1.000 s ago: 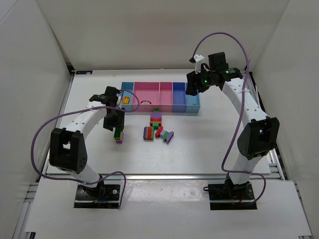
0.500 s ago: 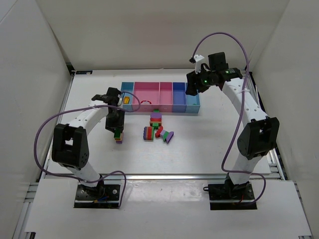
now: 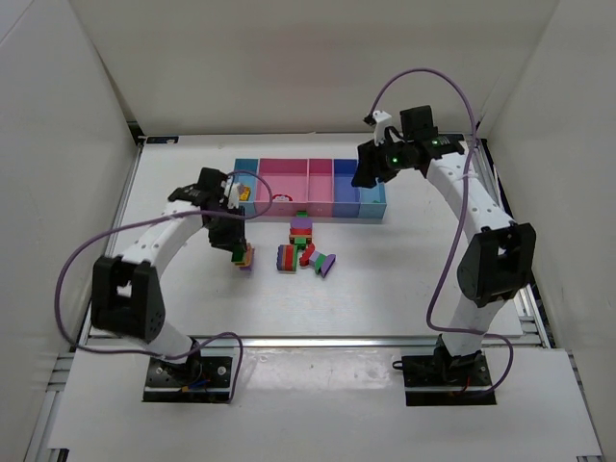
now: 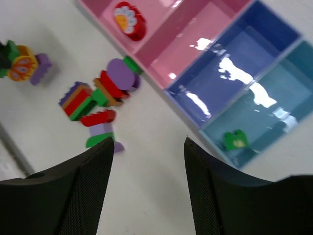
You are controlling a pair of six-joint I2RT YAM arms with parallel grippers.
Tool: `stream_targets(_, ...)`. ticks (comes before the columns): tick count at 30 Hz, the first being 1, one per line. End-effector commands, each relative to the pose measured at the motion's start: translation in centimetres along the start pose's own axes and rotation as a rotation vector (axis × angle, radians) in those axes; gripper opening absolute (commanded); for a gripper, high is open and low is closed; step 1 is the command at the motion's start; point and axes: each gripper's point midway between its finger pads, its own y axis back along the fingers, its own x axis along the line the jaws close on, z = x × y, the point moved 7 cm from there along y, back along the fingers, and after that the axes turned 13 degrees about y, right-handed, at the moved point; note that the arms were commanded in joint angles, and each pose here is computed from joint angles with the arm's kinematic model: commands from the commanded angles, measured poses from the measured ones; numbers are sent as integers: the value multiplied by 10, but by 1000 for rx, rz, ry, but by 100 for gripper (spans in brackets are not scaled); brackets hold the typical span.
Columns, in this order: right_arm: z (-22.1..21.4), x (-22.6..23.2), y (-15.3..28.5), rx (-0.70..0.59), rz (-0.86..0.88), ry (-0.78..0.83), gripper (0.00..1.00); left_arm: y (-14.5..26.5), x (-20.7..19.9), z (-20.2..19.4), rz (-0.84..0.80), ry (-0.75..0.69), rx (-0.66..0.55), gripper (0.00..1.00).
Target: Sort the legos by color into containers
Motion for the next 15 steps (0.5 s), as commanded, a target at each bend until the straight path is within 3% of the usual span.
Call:
stream_targets(1, 5, 22, -1, -125, 200, -68, 64, 57, -38, -4, -461, -44, -182, 10)
stream_targets(3, 3, 36, -3, -172, 328, -103, 67, 74, -54, -5, -647, -109, -252, 10)
stream_targets(7, 21, 61, 7, -341, 681, -126, 70, 95, -67, -3, -858, -202, -296, 10)
stream_targets(9, 27, 68, 5, -357, 769, -102, 70, 104, -66, 0, -969, -180, -280, 10)
stream_targets(10, 31, 74, 8, -364, 829, -83, 70, 106, -67, 8, -1026, -217, -340, 10)
stream_targets(15, 46, 90, 4, -383, 975, 7, 71, 113, -73, 18, -1183, -231, -265, 10)
